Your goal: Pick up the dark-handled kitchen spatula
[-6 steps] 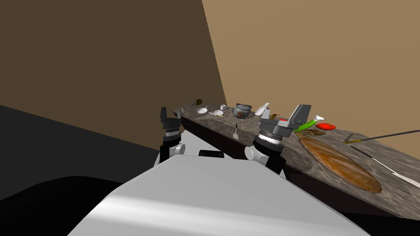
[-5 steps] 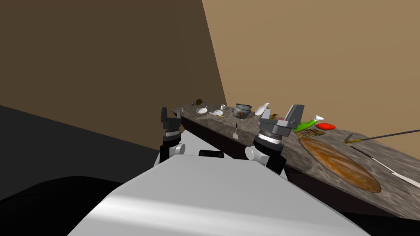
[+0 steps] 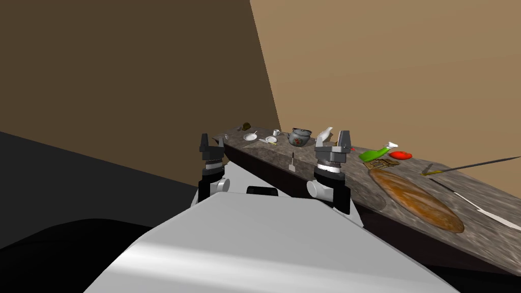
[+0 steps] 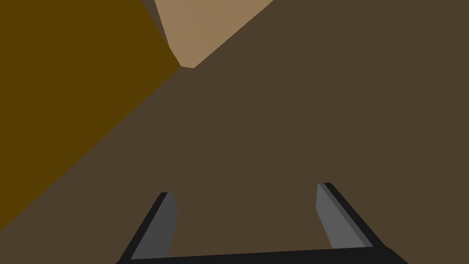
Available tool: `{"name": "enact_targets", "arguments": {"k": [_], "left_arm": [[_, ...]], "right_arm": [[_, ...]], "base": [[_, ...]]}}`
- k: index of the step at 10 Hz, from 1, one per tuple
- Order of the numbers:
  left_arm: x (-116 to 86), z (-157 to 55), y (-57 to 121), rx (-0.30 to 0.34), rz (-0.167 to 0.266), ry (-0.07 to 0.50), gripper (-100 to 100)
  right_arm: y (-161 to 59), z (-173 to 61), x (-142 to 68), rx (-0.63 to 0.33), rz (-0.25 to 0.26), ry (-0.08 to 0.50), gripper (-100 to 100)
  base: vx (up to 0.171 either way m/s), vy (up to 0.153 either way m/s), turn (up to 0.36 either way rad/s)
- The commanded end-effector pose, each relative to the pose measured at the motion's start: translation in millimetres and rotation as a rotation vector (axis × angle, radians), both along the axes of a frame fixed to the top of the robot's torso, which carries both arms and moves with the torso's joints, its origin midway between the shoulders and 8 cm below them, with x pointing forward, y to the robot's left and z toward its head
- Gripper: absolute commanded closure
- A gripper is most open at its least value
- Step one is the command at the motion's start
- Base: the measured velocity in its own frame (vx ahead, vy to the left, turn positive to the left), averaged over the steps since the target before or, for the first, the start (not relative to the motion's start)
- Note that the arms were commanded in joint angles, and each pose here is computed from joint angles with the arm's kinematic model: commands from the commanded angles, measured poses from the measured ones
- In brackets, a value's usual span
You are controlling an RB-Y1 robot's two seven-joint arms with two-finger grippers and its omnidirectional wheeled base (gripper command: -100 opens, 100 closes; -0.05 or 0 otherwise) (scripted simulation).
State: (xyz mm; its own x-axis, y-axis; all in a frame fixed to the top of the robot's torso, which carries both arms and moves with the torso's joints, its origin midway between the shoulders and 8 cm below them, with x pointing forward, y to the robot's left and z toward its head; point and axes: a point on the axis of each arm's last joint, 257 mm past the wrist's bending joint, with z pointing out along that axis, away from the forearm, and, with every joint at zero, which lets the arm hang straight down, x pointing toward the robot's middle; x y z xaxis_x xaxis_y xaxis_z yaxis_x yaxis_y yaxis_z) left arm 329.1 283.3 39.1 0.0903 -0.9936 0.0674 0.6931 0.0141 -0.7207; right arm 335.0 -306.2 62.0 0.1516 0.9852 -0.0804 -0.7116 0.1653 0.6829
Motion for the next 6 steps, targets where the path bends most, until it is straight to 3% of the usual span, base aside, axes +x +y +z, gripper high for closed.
{"name": "enact_targets", "arguments": {"k": [1,6], "left_arm": [[0,0,0.0,0.0,0.0,0.0,0],[0,0,0.0,0.0,0.0,0.0,0]], "right_arm": [[-2,-6,11,0.017,0.02,0.038,-100],[-18,-30,46,0.091,0.091,0.158,-100]], "base": [[-0.018,0.012,-0.012],[-0.017,0.011,-0.014]]}}
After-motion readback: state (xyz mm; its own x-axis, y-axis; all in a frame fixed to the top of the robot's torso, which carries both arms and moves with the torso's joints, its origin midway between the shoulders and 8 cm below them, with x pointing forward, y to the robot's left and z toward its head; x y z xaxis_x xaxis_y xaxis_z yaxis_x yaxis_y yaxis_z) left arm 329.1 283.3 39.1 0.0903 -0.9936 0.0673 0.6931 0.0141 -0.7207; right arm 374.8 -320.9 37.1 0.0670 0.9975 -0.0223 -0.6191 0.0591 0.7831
